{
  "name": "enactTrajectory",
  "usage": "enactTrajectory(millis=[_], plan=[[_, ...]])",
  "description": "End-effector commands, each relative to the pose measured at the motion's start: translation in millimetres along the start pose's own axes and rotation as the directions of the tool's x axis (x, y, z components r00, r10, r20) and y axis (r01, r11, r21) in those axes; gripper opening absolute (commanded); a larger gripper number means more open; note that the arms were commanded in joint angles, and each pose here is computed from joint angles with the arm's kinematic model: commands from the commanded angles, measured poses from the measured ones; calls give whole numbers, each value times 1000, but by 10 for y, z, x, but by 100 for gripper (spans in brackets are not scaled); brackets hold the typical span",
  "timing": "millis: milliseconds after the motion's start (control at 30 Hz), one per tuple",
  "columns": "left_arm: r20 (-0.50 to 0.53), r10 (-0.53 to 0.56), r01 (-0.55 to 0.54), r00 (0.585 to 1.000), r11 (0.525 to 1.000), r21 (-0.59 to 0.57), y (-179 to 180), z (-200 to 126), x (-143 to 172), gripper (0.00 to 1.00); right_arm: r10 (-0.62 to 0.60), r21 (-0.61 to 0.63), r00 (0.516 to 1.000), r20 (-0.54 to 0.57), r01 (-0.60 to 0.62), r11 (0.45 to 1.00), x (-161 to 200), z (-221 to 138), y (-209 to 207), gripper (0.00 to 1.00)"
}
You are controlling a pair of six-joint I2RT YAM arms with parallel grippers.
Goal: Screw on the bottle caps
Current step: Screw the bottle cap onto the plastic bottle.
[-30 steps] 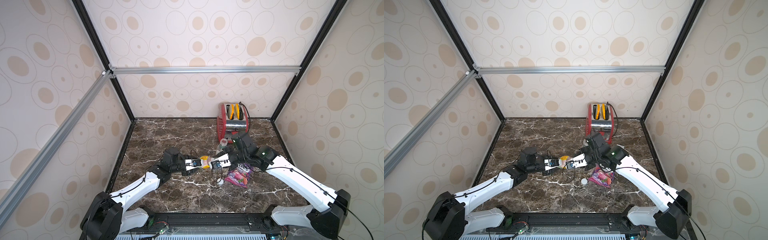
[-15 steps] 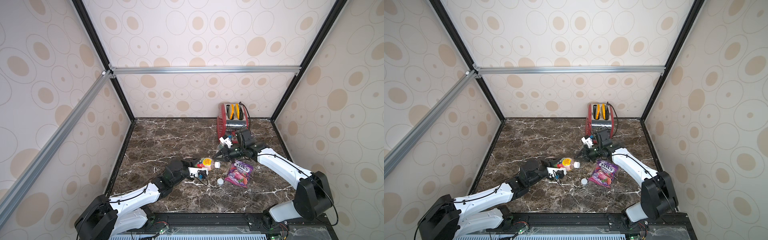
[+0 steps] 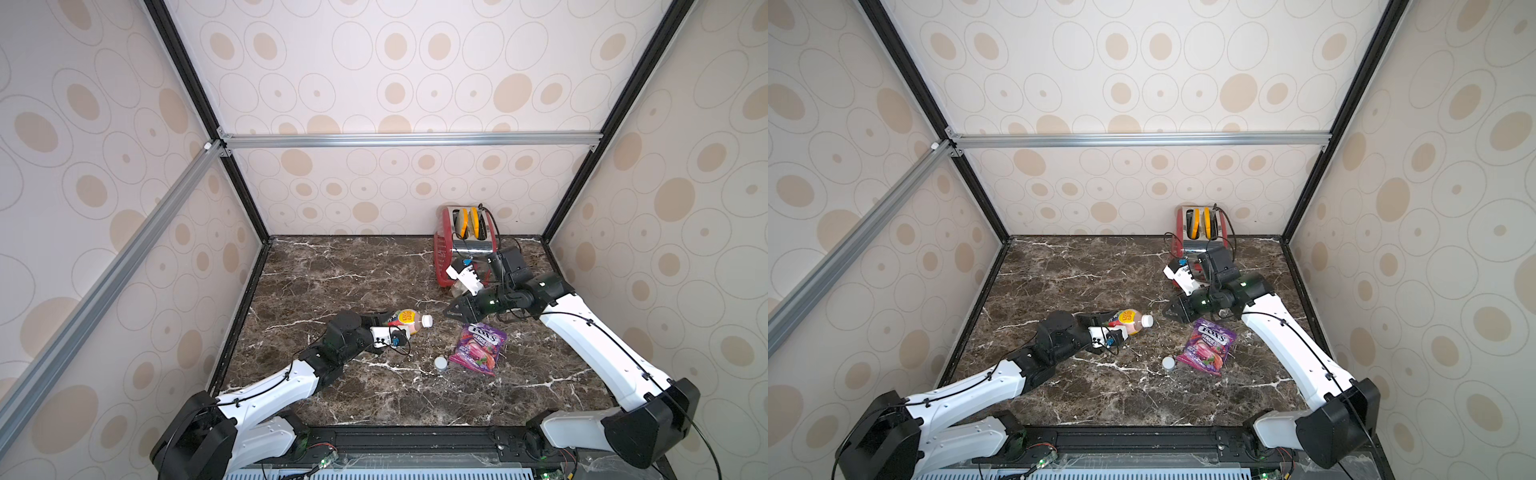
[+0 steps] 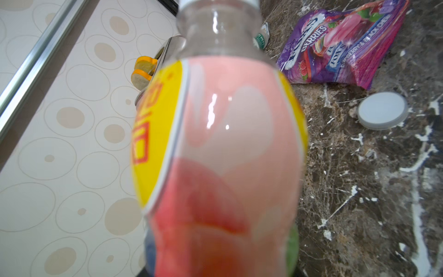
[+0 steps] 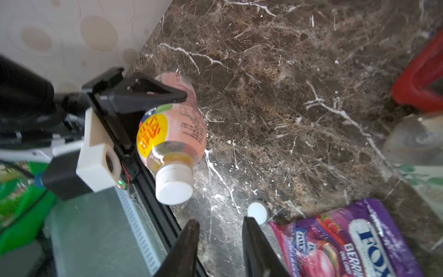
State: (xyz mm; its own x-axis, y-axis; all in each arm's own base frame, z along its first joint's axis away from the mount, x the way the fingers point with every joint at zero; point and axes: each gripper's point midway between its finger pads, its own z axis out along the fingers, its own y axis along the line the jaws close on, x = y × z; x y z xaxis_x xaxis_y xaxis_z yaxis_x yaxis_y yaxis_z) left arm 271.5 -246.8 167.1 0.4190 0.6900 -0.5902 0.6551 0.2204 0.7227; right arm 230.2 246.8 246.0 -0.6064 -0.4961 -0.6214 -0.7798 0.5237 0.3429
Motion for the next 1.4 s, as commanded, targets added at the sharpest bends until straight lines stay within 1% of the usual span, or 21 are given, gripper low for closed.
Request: enactTrajectory(millis=[0,33,67,133,200,333,400,467,533,567,700,867,967,1033,1133,1200,1267,1367], plan=[[47,-58,54,997,995,78,29,-19,-166,35,-346,53,938,-12,346,937,62,-114,31,45],[50,-66,60,997,992,107,0,-17,-179,34,-429,63,903,-11,429,901,80,-125,42,47],[58,-74,66,996,988,137,-35,-12,-202,35,-535,65,845,-14,534,843,117,-124,72,51],[67,-94,80,993,980,180,-77,-6,-233,34,-694,70,720,-11,693,717,179,-97,136,55],[70,-109,92,992,973,209,-106,5,-252,34,-818,59,575,-12,817,573,259,-50,211,58],[79,-125,100,989,961,259,-164,11,-293,34,-923,104,383,-33,920,378,229,17,273,60],[87,-130,101,988,956,276,-181,6,-313,34,-961,126,273,-48,956,266,203,63,317,62],[90,-133,102,987,952,287,-194,2,-325,34,-979,143,198,-56,972,188,162,93,357,62],[90,-135,103,987,950,295,-206,6,-326,34,-988,140,144,-63,981,134,142,131,387,61],[91,-137,104,986,949,299,-208,6,-332,34,-990,134,126,-64,984,117,145,153,397,60],[93,-143,107,985,944,312,-225,10,-345,34,-995,89,80,-59,993,75,218,220,433,54],[97,-148,112,984,944,310,-212,6,-356,34,-998,47,48,-50,998,45,338,236,456,50],[98,-153,115,983,942,315,-213,12,-366,34,-998,43,35,-44,998,33,375,247,476,48],[94,-159,122,983,941,317,-215,22,-358,33,-999,29,17,-40,999,16,421,272,497,48],[91,-164,128,982,939,319,-217,34,-354,33,-999,9,5,-40,1000,5,480,308,507,51],[90,-166,129,982,939,319,-218,38,-352,33,-998,13,5,-61,1000,4,483,337,467,50],[92,-170,132,981,938,319,-214,32,-358,33,-998,23,1,-64,1000,0,475,340,459,46],[97,-171,132,980,938,320,-209,29,-371,33,-998,49,17,-63,999,14,431,352,454,33]])
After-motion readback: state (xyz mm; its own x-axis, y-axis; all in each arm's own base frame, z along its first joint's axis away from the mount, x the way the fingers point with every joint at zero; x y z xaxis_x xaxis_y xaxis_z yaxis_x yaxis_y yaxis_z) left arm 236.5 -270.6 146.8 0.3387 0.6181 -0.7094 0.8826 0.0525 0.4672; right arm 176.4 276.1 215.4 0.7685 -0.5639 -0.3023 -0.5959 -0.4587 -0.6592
